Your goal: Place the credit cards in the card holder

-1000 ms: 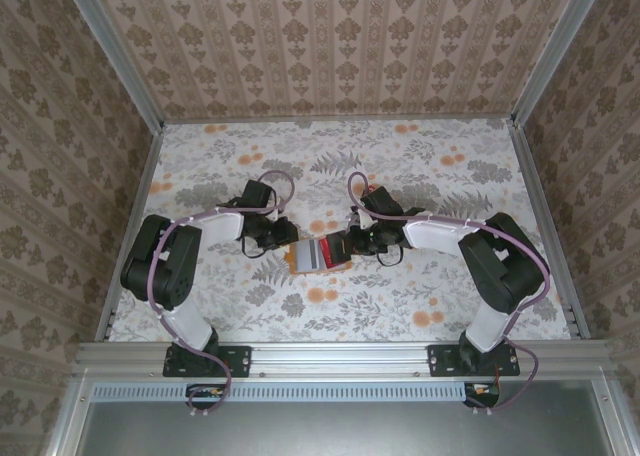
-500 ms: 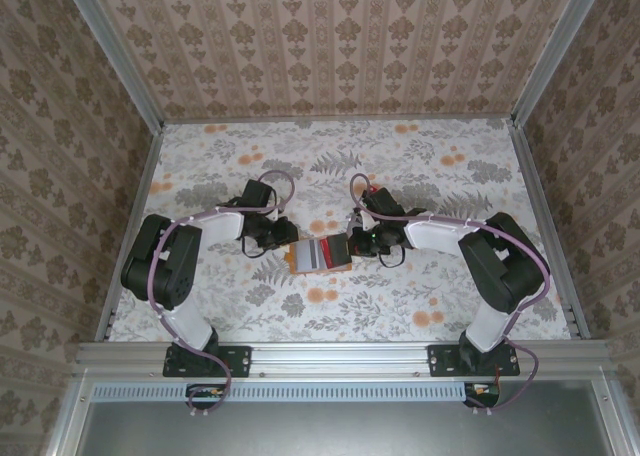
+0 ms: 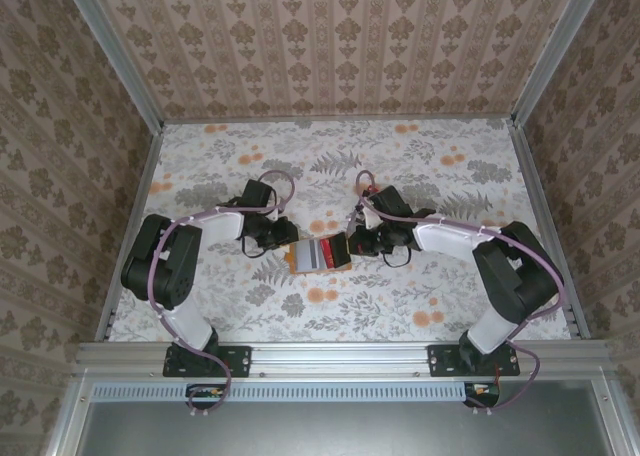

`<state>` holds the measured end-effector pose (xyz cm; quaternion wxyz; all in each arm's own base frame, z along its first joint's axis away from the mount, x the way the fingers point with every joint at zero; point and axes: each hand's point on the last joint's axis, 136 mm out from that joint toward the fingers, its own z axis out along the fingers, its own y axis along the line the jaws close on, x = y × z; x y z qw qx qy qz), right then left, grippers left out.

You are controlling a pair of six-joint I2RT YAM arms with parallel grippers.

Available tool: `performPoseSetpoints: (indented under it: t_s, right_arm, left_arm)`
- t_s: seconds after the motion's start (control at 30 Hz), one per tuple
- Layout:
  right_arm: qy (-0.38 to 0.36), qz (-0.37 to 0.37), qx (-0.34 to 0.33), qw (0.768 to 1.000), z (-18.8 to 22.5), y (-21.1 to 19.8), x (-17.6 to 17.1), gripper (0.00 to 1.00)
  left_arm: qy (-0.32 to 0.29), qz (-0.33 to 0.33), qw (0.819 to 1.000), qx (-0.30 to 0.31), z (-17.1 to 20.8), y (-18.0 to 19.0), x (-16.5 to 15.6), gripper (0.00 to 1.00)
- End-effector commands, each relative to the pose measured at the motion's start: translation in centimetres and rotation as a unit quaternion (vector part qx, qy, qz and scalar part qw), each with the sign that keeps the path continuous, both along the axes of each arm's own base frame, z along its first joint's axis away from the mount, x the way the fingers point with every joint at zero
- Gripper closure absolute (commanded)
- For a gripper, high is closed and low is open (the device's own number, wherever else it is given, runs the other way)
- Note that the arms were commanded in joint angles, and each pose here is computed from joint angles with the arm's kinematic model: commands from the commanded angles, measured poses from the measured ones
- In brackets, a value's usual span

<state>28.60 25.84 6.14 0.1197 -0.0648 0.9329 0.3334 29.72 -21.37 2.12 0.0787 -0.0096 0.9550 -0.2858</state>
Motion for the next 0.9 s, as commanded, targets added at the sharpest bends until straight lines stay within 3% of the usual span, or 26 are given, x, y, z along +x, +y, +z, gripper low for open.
performPoseSetpoints:
  t_s: [0.0,0.13,0.4,0.5,0.87]
  right_arm:
    - [-0.002,0.02,0.056,0.998,2.1,1.4,-0.5,0.98]
    - [0.01,0.026,0.085,0.996,2.1,2.4,-0.5,0.99]
    - [0.037,0.015,0.076,0.996,-1.3,2.6,-0.1,1.0]
    - [0.036,0.012,0.082,0.996,-1.2,2.8,0.0,1.0]
    - [0.024,0.013,0.105,0.994,1.0,2.9,0.2,1.0]
  left_arm:
    - [0.083,-0.002,0.995,0.064,-3.9,1.9,-4.1,0.77]
    - [0.075,-0.003,0.995,0.063,-3.2,1.8,-3.9,0.76]
    - [0.078,-0.004,0.995,0.064,-3.3,1.8,-4.1,0.72]
    - [0.073,-0.004,0.995,0.064,-2.7,1.8,-3.9,0.66]
    - [0.049,-0.001,0.996,0.073,-0.4,2.4,-3.6,0.58]
